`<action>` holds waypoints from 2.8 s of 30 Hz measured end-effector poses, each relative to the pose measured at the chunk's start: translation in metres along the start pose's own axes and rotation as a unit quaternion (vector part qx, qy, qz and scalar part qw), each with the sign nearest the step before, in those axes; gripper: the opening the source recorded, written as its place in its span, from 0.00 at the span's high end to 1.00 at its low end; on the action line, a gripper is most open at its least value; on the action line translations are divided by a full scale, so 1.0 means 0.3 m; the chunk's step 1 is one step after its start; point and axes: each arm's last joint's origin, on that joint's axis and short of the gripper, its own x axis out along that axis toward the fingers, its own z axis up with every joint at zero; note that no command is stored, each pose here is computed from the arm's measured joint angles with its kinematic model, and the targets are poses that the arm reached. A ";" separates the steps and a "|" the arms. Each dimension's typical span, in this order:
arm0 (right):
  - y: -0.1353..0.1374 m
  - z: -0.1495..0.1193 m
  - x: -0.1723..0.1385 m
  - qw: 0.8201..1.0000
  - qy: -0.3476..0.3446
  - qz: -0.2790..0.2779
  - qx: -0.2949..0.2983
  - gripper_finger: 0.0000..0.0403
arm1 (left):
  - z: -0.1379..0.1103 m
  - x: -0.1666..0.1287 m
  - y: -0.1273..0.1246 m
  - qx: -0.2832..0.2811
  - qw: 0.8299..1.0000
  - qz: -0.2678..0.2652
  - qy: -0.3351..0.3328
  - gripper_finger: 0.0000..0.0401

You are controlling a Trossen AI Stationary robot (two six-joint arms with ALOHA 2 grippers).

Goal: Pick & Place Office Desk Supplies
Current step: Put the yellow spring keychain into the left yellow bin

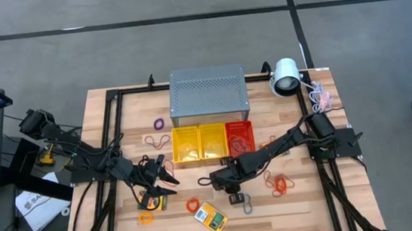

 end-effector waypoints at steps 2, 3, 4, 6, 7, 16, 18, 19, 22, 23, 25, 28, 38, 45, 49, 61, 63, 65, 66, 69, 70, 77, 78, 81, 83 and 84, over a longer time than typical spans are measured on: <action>-0.002 0.001 0.000 1.000 -0.002 -0.001 0.003 0.88 | 0.000 0.000 0.000 0.000 1.000 0.000 0.000 0.60; -0.006 0.002 0.000 1.000 -0.002 -0.002 0.005 0.92 | 0.000 0.000 0.000 0.000 1.000 0.000 0.000 0.60; -0.008 0.003 0.000 1.000 -0.002 -0.002 0.006 0.96 | 0.000 0.000 0.000 0.000 1.000 0.000 0.000 0.60; -0.008 0.004 -0.003 1.000 -0.003 -0.002 0.008 0.97 | 0.000 0.000 0.000 0.000 1.000 0.000 0.000 0.60; -0.008 0.006 -0.004 1.000 -0.004 -0.002 0.009 0.96 | 0.000 0.000 0.000 0.000 1.000 0.000 0.000 0.60; 0.003 0.053 -0.028 1.000 -0.024 0.006 0.006 0.99 | 0.000 0.000 0.000 0.000 1.000 -0.001 0.000 0.60; 0.009 0.065 -0.040 1.000 -0.029 0.009 0.004 0.98 | 0.000 0.000 0.000 0.000 1.000 -0.001 0.000 0.60; 0.011 0.072 -0.047 0.999 -0.033 0.010 0.002 0.98 | 0.000 0.000 0.000 0.000 1.000 -0.001 0.000 0.60; 0.021 0.090 -0.064 0.999 -0.043 0.012 -0.004 0.99 | 0.000 0.000 0.000 0.000 1.000 -0.001 0.000 0.60; 0.024 0.098 -0.071 0.999 -0.048 0.012 -0.007 0.99 | 0.000 0.000 0.000 0.000 1.000 -0.001 0.001 0.60; 0.028 0.115 -0.089 0.998 -0.058 0.012 -0.011 0.99 | -0.001 0.000 0.000 0.000 1.000 -0.001 0.001 0.60; 0.036 0.136 -0.117 0.998 -0.064 0.013 -0.016 0.99 | 0.000 0.000 0.000 0.000 1.000 -0.001 0.000 0.60; 0.072 0.243 -0.270 0.991 -0.125 0.019 -0.053 1.00 | 0.000 0.000 0.000 0.000 1.000 -0.001 0.000 0.60; 0.111 0.307 -0.388 0.979 -0.183 0.023 -0.089 1.00 | 0.000 0.000 0.001 0.009 1.000 0.000 0.000 0.60; 0.126 0.313 -0.454 0.972 -0.211 0.023 -0.105 1.00 | 0.001 0.000 0.001 0.026 1.000 0.002 -0.002 0.60; 0.196 0.289 -0.686 0.925 -0.346 0.024 -0.157 1.00 | 0.061 -0.006 -0.020 0.104 0.990 -0.020 -0.096 0.60; 0.203 0.293 -0.690 0.918 -0.356 0.033 -0.169 1.00 | 0.078 -0.010 -0.027 0.114 0.985 -0.036 -0.122 0.60; 0.197 0.305 -0.684 0.913 -0.366 0.037 -0.175 1.00 | 0.093 -0.015 -0.035 0.121 0.980 -0.054 -0.146 0.60; 0.192 0.312 -0.682 0.911 -0.372 0.040 -0.177 1.00 | 0.098 -0.017 -0.038 0.121 0.979 -0.064 -0.153 0.60; 0.178 0.317 -0.675 0.909 -0.370 0.053 -0.183 1.00 | 0.101 -0.015 -0.043 0.122 0.976 -0.083 -0.159 0.60; 0.171 0.321 -0.677 0.907 -0.374 0.058 -0.183 1.00 | 0.097 -0.011 -0.043 0.122 0.977 -0.084 -0.156 0.60; 0.162 0.336 -0.694 0.887 -0.402 0.092 -0.208 1.00 | 0.066 0.043 -0.046 0.121 0.977 -0.096 -0.149 0.60; 0.159 0.336 -0.693 0.888 -0.400 0.092 -0.208 1.00 | 0.066 0.047 -0.046 0.120 0.976 -0.097 -0.152 0.60; 0.154 0.338 -0.694 0.886 -0.400 0.101 -0.210 1.00 | 0.069 0.057 -0.050 0.121 0.976 -0.097 -0.153 0.60; 0.155 0.340 -0.697 0.882 -0.404 0.111 -0.215 1.00 | 0.085 0.062 -0.052 0.121 0.975 -0.096 -0.160 0.60; 0.155 0.340 -0.697 0.881 -0.405 0.112 -0.215 1.00 | 0.093 0.064 -0.052 0.122 0.974 -0.099 -0.163 0.60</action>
